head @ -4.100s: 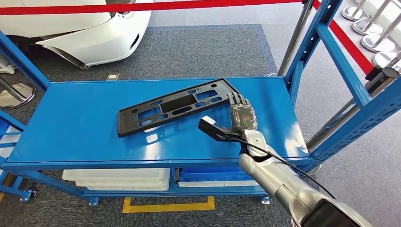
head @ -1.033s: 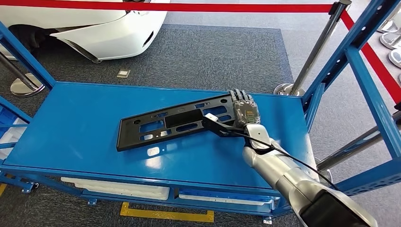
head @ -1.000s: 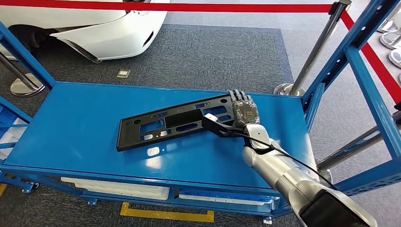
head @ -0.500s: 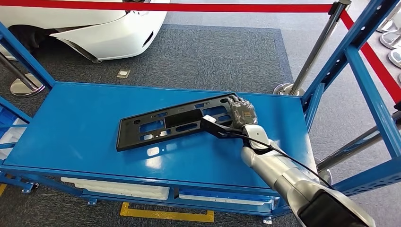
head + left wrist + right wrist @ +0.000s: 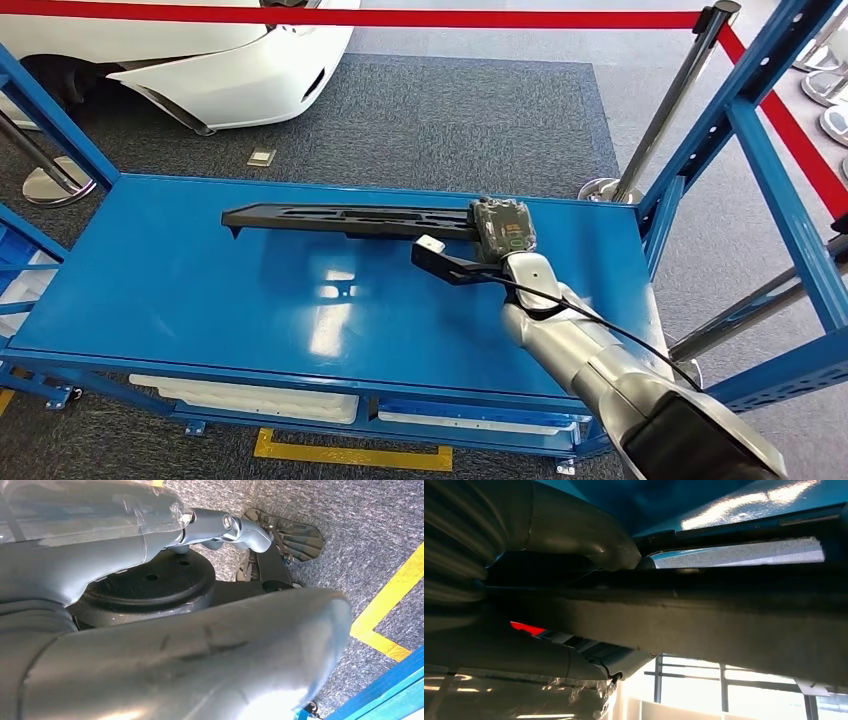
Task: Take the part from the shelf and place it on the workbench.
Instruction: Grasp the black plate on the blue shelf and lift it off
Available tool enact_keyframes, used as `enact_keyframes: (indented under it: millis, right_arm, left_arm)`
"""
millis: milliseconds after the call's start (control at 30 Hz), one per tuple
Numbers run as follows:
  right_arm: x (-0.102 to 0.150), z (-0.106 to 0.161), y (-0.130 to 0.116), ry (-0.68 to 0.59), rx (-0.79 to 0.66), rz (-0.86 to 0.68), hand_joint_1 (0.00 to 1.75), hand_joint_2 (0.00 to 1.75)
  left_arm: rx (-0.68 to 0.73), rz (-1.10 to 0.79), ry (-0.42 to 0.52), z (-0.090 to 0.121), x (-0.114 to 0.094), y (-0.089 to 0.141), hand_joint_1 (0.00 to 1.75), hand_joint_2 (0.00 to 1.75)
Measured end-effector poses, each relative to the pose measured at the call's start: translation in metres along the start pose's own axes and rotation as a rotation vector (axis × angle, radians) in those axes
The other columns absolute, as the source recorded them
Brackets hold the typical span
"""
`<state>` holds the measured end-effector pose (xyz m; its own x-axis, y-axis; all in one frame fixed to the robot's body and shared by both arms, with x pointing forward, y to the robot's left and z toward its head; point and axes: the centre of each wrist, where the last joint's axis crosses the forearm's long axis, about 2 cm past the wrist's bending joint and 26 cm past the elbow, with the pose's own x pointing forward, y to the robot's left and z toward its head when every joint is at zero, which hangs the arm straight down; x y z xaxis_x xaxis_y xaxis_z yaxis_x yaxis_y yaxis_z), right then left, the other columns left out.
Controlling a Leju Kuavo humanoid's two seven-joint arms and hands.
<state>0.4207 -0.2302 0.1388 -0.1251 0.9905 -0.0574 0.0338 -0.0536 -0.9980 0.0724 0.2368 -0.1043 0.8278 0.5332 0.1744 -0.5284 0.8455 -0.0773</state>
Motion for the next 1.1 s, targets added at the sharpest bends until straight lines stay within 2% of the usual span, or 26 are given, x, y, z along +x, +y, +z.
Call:
enact_keyframes:
  millis: [467, 633, 767, 1033, 1100]
  right_arm:
    - [0.013, 0.0, -0.002, -0.032, -0.026, -0.008, 1.75, 1.75]
    - [0.03, 0.008, -0.005, -0.063, -0.065, -0.028, 1.75, 1.75]
    - [0.046, 0.018, -0.016, -0.11, -0.105, -0.025, 1.75, 1.75]
    - [0.067, 0.034, -0.043, -0.204, -0.2, -0.067, 1.75, 1.75]
    - [0.069, 0.037, -0.05, -0.225, -0.228, -0.08, 1.75, 1.75]
  left_arm:
    - [0.01, 0.025, -0.023, 0.0, -0.004, 0.003, 0.0, 0.0]
    - [0.064, 0.067, -0.104, 0.0, -0.005, 0.005, 0.0, 0.0]
    - [0.054, 0.087, -0.191, 0.0, -0.005, 0.006, 0.0, 0.0]
    - [0.008, 0.107, -0.201, 0.0, -0.004, 0.005, 0.0, 0.0]
    - [0.002, 0.113, -0.201, 0.0, -0.003, 0.005, 0.0, 0.87]
